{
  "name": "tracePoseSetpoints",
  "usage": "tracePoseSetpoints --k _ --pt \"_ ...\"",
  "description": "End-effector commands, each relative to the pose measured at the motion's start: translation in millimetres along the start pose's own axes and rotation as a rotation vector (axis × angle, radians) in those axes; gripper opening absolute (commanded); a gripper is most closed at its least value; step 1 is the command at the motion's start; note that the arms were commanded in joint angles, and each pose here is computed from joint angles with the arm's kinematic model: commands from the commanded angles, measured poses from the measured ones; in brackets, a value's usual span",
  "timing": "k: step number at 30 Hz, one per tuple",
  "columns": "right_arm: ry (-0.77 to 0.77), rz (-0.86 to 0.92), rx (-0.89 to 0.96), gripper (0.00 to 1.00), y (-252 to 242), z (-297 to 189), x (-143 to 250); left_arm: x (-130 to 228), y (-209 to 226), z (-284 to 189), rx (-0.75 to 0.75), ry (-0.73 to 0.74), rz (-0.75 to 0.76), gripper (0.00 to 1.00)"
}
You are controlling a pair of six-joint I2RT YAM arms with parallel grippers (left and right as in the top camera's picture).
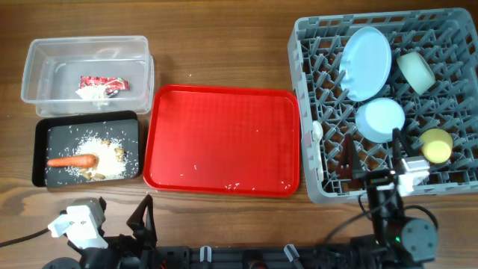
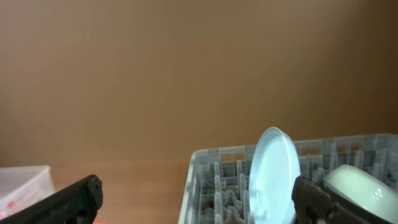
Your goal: Sort waste into correct bins and load items into the dishwasher rack
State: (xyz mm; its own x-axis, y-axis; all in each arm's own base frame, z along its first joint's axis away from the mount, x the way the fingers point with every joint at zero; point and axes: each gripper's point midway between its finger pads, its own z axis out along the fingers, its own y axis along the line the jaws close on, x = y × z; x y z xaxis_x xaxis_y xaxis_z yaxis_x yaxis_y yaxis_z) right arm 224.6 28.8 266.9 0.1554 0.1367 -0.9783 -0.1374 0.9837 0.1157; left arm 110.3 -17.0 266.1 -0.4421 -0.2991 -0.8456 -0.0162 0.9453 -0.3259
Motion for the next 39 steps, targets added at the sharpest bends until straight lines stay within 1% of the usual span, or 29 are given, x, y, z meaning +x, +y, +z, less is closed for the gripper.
tracePoseSetpoints --k 1,2,5,33,36,37,39 --pt "-0.034 -0.064 0.025 1.0 -10 6 28 0 2 0 -0.012 -0.008 -0.007 1.0" --pt "-0.045 -0.067 0.023 1.0 -12 8 41 0 2 0 -0.012 -0.008 -0.007 1.0" --pt "0.17 -0.13 -0.017 1.0 -11 4 93 0 2 0 -0.012 -0.008 -0.007 1.0" --pt "0.172 -0.134 -0.023 1.0 -10 4 93 -1 4 0 -0.025 -0.016 -0.014 1.0" --pt "0.172 -0.134 -0.023 1.0 -10 4 93 -5 10 5 -0.066 -0.047 -0.036 1.0" --pt "0.172 -0.134 -0.023 1.0 -10 4 93 -9 13 16 -0.074 -0.099 -0.043 1.0" --pt "0.172 -0.134 -0.023 1.0 -10 4 93 -4 19 36 -0.071 -0.15 -0.047 1.0"
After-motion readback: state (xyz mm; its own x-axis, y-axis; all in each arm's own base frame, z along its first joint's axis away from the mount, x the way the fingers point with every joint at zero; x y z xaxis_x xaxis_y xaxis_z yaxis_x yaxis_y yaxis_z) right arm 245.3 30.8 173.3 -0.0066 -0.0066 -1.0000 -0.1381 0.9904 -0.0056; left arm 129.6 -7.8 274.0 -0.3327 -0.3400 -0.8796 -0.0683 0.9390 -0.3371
